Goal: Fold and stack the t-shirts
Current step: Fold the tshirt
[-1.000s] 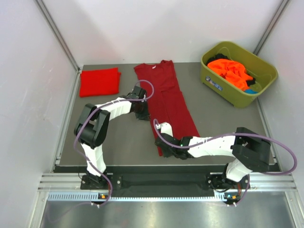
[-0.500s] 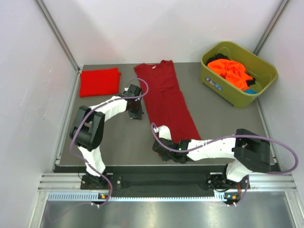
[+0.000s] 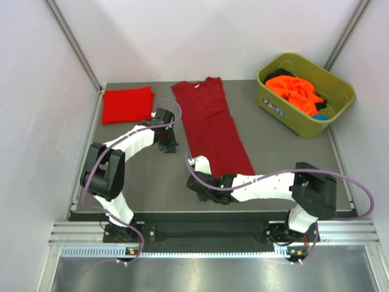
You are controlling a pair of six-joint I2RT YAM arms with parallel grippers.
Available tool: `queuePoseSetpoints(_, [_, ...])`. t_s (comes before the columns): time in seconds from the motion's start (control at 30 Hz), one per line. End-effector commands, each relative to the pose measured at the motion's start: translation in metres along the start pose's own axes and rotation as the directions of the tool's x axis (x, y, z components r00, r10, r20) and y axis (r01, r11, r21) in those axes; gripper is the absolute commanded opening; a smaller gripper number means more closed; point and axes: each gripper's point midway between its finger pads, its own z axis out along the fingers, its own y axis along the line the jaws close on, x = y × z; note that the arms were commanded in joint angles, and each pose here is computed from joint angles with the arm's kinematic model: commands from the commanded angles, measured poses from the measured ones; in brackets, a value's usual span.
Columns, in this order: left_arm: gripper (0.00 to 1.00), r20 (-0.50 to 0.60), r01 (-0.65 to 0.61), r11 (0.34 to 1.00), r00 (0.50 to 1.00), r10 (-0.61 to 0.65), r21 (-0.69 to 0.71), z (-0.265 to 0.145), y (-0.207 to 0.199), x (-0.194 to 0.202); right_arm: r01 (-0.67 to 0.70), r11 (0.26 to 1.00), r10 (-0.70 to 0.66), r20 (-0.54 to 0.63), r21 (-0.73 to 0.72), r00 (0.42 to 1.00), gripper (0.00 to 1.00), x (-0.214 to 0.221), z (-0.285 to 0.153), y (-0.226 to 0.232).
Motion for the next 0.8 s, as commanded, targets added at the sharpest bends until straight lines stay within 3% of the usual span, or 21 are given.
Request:
queuePoseSetpoints(0.0, [0.00, 0.031, -0.012, 0.999, 0.999, 0.010, 0.045, -0.012, -0.007, -0.007, -0.010, 0.999, 0.010, 0.018, 0.036, 1.000, 0.05, 0.000, 0.004, -0.009])
queuePoseSetpoints(0.33, [0.00, 0.037, -0.011, 0.998, 0.999, 0.009, 0.057, -0.014, -0.009, -0.008, -0.002, 0.995, 0.001, -0.010, -0.095, 1.000, 0.05, 0.015, 0.010, 0.009])
queuePoseSetpoints(0.47, [0.00, 0.040, -0.014, 0.999, 0.999, 0.012, 0.049, -0.014, -0.008, -0.008, -0.005, 0.991, 0.008, 0.019, -0.132, 1.000, 0.05, -0.003, -0.006, 0.019])
queuePoseSetpoints(0.63, [0.00, 0.046, -0.019, 0.998, 0.999, 0.017, 0.057, -0.018, -0.009, -0.010, -0.002, 0.993, 0.011, 0.079, -0.115, 0.997, 0.07, -0.030, -0.029, 0.013])
queuePoseSetpoints(0.77, [0.04, 0.055, -0.017, 0.996, 0.998, 0.012, 0.091, -0.023, -0.014, -0.009, -0.011, 0.997, 0.017, 0.086, -0.070, 0.996, 0.07, -0.031, -0.023, -0.007])
